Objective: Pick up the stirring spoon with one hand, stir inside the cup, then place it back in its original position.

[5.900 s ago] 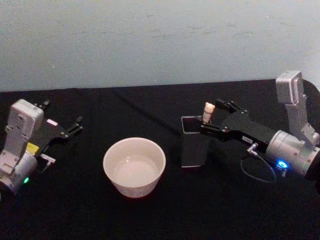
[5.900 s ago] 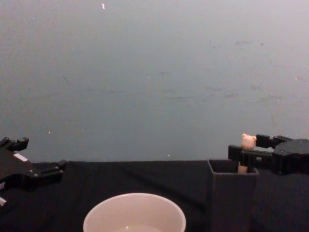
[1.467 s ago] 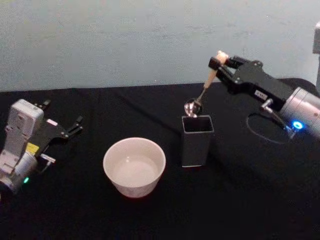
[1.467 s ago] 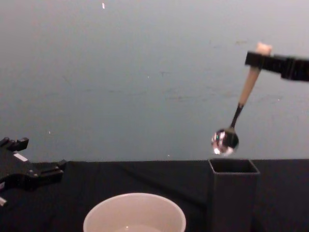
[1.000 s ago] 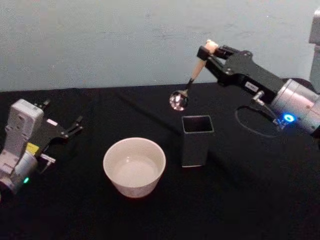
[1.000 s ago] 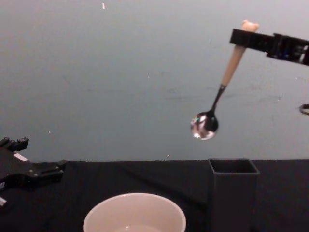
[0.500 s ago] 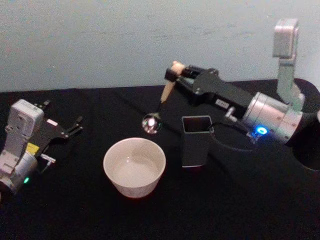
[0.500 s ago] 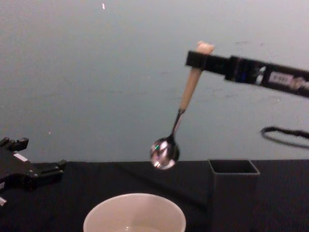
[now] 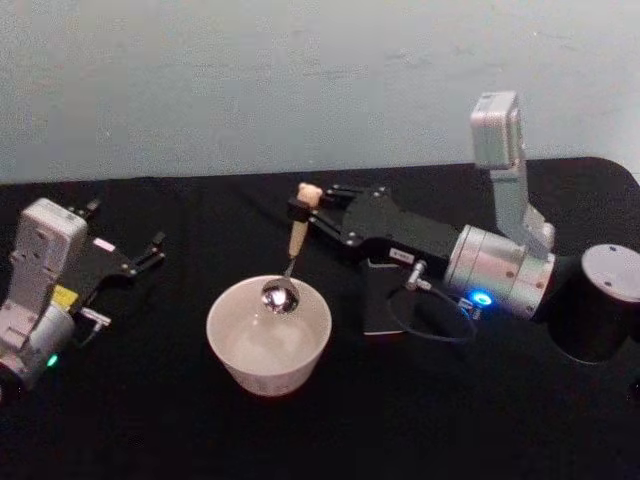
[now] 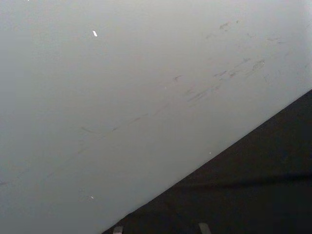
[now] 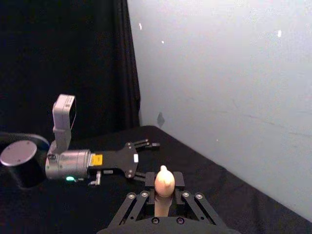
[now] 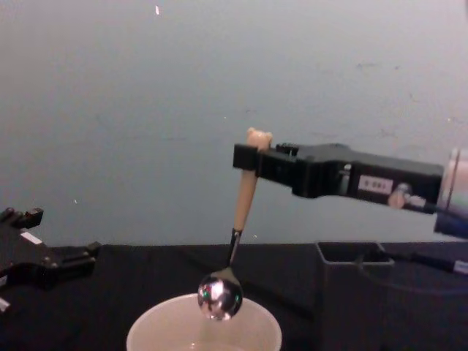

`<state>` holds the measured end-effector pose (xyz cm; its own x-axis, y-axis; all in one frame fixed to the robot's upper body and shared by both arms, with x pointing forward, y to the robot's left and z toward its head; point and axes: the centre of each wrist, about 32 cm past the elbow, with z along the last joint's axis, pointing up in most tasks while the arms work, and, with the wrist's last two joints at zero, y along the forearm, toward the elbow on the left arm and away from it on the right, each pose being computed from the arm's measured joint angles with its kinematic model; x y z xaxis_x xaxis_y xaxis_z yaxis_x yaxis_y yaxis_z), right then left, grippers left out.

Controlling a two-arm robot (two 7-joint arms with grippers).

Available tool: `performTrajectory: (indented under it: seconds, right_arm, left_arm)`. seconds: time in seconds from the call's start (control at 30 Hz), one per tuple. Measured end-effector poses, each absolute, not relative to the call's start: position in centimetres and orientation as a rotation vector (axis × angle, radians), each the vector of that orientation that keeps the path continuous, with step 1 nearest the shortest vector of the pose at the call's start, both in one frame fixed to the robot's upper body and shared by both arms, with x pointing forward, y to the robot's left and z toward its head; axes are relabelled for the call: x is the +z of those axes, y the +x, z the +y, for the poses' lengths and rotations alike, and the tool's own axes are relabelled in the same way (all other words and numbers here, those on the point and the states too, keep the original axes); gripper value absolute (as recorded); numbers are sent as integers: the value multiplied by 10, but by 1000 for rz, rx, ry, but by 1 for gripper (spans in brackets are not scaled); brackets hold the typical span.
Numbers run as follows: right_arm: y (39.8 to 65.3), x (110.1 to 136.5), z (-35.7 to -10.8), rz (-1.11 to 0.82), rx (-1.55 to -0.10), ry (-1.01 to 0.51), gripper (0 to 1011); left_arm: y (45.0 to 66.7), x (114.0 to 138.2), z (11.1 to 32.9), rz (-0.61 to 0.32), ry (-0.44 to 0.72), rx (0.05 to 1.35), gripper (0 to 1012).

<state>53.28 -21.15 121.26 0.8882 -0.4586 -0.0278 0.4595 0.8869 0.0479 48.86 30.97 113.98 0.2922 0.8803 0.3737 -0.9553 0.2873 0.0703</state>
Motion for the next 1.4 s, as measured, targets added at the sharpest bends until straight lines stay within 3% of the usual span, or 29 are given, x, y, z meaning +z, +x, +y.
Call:
performTrajectory:
  seconds: [0.7,1.4]
  right_arm:
    - [531,1188,-201,-43,-382,-73,212]
    - [537,1178,-173,-70,-321,-124,212]
  left_arm:
    - [489,1140,310,-285,304,1248,1001]
    - [489,1140,310,-285,304,1248,1001]
